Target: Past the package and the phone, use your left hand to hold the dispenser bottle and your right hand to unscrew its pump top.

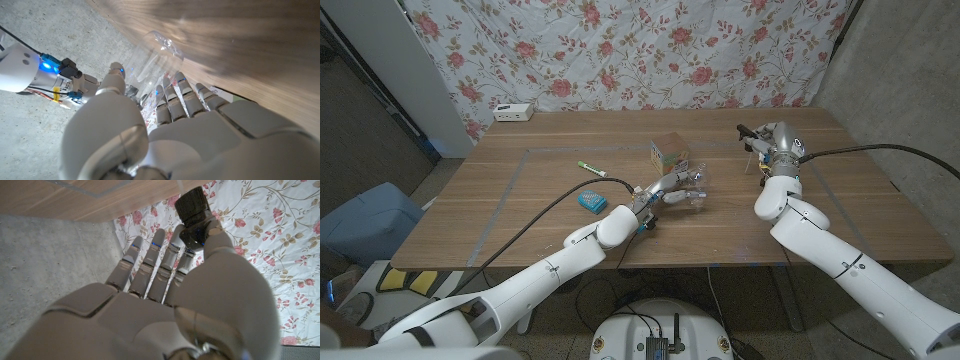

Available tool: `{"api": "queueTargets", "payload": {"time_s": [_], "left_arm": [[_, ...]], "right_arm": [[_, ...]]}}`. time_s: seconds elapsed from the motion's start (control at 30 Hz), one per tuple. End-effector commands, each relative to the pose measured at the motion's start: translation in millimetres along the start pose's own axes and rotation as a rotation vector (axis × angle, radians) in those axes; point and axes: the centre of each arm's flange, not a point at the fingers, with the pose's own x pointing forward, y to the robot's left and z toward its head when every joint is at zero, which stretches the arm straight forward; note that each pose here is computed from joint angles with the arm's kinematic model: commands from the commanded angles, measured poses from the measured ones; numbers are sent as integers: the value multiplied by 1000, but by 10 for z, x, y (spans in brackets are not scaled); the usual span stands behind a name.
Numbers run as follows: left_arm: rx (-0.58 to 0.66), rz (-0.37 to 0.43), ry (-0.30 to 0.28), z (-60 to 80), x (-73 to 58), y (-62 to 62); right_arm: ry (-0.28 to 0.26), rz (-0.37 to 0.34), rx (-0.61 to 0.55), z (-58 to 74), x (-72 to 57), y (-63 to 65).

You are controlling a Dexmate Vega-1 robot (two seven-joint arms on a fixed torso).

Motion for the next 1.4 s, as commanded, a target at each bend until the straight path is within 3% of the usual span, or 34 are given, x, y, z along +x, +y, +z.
{"api": "queueTargets", "payload": {"time_s": [0.03, 0.33, 0.73, 1.4], "left_arm": [[15, -3, -10, -26, 8, -7], [48, -23, -21, -41, 34, -17], [66, -29, -24, -67, 62, -26], [57, -38, -12, -121, 88, -65]], "right_arm": [[-6, 32, -55, -188, -22, 245], [-20, 59, -81, -284, -28, 343], [-26, 107, -90, -345, -32, 379], [17, 217, -83, -469, -11, 532]]}}
